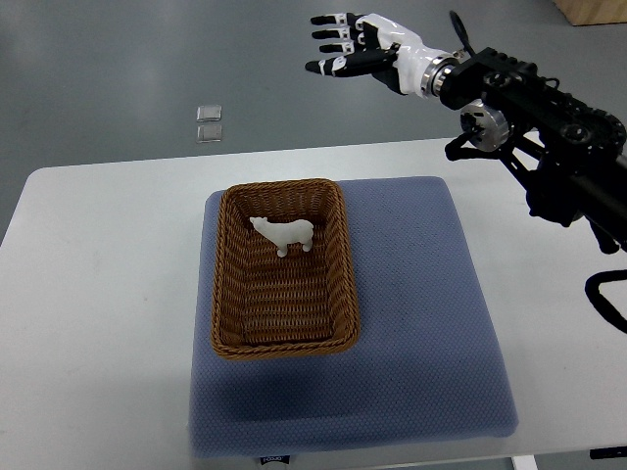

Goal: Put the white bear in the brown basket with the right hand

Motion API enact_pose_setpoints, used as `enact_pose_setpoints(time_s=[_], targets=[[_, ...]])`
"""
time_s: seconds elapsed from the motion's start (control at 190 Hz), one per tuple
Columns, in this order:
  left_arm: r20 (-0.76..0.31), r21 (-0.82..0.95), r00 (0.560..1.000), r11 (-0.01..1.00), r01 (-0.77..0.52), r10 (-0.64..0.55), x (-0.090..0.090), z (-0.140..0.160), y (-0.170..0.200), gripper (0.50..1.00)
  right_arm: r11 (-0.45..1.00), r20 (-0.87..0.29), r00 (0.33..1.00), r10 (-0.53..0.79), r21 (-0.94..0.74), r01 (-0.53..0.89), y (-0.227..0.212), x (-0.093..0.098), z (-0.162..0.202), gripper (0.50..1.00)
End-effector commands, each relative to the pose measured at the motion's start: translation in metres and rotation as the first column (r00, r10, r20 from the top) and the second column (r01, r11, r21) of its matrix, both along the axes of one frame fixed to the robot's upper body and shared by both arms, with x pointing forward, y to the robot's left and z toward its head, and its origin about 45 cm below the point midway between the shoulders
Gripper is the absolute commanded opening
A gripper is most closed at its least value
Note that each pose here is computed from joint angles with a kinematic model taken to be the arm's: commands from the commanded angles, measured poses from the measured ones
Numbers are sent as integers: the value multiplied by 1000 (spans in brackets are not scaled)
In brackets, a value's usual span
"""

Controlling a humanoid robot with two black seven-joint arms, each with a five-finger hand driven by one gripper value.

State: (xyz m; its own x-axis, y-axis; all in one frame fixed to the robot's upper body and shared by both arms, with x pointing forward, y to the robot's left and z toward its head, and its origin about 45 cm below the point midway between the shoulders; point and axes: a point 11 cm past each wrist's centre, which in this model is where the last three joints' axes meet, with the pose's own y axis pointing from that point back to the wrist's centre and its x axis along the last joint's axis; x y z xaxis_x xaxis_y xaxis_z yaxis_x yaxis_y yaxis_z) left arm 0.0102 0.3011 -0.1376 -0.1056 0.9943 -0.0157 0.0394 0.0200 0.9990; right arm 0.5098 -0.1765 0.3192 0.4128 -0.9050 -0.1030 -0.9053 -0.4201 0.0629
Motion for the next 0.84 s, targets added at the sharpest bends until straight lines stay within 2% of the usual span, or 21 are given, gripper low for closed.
enact_pose_setpoints(time_s=[0.0,0.037,0.095,0.163,0.332,0.511,0.838], targets=[[0,0,1000,1000,-1,1,0,0,0,1000,963,-51,992,-115,239,124,-31,-4,-21,858],[0,0,1000,1000,-1,1,0,0,0,1000,943,-71,987,-143,292,158,-39,-6,-30,860],[0,0,1000,1000,-1,1,0,0,0,1000,897,-111,974,-198,381,225,-56,-11,-48,891],[0,0,1000,1000,-1,1,0,0,0,1000,845,-167,955,-245,447,295,-72,-16,-69,895],[1,-5,1000,1000,1,-1,0,0,-2,1000,697,-317,904,-286,579,423,-84,-26,-116,921],[1,-6,1000,1000,3,-3,0,0,-2,1000,600,-387,886,-256,655,460,-82,-36,-139,924],[1,-6,1000,1000,3,-3,0,0,-2,1000,589,-390,888,-242,668,454,-78,-39,-143,926]])
